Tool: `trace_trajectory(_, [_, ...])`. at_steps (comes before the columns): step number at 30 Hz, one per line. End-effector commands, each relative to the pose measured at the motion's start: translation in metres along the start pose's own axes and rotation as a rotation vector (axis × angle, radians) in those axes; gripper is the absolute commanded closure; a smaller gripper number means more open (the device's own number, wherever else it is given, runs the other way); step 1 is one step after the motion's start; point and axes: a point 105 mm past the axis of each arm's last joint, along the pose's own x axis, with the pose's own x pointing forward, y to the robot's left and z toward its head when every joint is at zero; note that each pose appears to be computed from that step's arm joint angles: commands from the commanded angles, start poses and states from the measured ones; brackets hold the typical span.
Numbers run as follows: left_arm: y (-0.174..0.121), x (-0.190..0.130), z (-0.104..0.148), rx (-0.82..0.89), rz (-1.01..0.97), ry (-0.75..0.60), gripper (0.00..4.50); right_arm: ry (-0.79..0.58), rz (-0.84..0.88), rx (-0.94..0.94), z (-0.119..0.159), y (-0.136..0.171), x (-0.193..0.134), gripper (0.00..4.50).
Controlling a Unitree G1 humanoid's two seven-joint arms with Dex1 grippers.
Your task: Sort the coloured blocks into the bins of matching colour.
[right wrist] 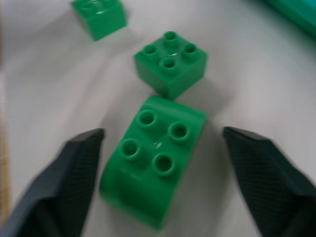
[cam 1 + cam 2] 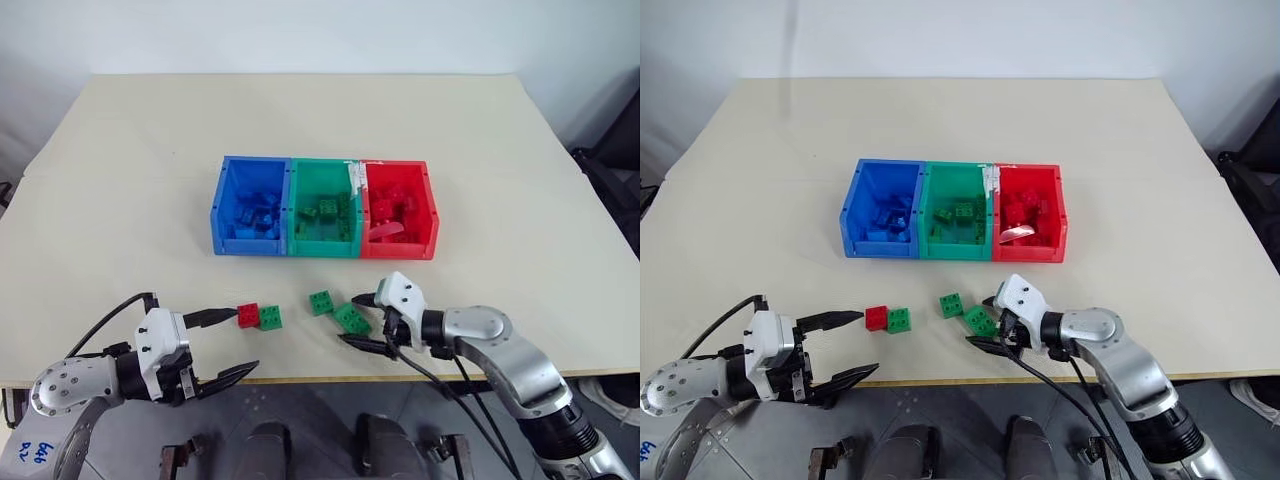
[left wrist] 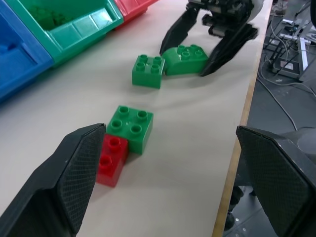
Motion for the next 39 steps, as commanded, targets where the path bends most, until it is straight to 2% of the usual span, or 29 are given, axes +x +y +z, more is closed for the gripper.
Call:
trace_trajectory(1, [0.000, 0.001, 0.016, 0.034, -0.008, -0.058, 0.00, 0.020, -0.028, -0.010, -0.003, -0.006, -0.002, 1.95])
trace_trajectory(4, [-0.002, 0.004, 0.019, 0.028, -0.045, -0.075, 0.00, 0.022, -0.040, -0.034, -0.002, -0.017, -0.009, 2.96])
trace_trajectory(5, [-0.001, 0.004, 0.019, 0.029, -0.047, -0.080, 0.00, 0.026, -0.041, -0.041, -0.003, -0.019, -0.010, 3.02])
trace_trajectory(8, [0.002, 0.005, 0.020, 0.039, -0.028, -0.091, 0.00, 0.002, -0.015, -0.076, 0.003, -0.026, -0.017, 3.01])
trace_trajectory(12, [0.022, -0.002, 0.023, 0.028, 0.143, -0.148, 0.00, -0.228, 0.033, -0.082, 0.059, -0.037, -0.024, 3.01])
trace_trajectory(14, [0.031, -0.012, 0.021, -0.001, 0.239, -0.172, 0.00, -0.308, -0.011, -0.070, 0.084, -0.052, -0.020, 3.01])
trace_trajectory(18, [0.035, -0.035, 0.010, -0.019, 0.343, -0.133, 0.00, -0.417, -0.108, -0.065, 0.126, -0.079, -0.003, 3.01])
trace_trajectory(20, [0.034, -0.043, 0.008, -0.026, 0.373, -0.126, 0.00, -0.432, -0.147, -0.059, 0.140, -0.092, 0.007, 3.01])
trace_trajectory(24, [0.031, -0.052, 0.008, -0.016, 0.395, -0.107, 0.00, -0.382, -0.190, -0.079, 0.144, -0.109, 0.028, 3.01])
trace_trajectory(26, [0.030, -0.053, 0.010, -0.008, 0.403, -0.105, 0.00, -0.377, -0.199, -0.085, 0.146, -0.114, 0.034, 2.26])
trace_trajectory(28, [0.029, -0.052, 0.012, -0.003, 0.403, -0.106, 0.00, -0.386, -0.192, -0.100, 0.149, -0.115, 0.035, 1.70])
trace_trajectory(33, [0.026, -0.041, 0.016, 0.005, 0.358, -0.113, 0.00, -0.459, -0.107, -0.178, 0.148, -0.109, 0.006, 0.03])
trace_trajectory(36, [0.026, -0.033, 0.017, 0.006, 0.310, -0.117, 0.00, -0.542, -0.023, -0.247, 0.142, -0.097, -0.019, 0.03])
trace_trajectory(39, [0.026, -0.013, 0.017, 0.012, 0.206, -0.124, 0.00, -0.421, 0.068, -0.338, 0.088, -0.086, -0.056, 0.03])
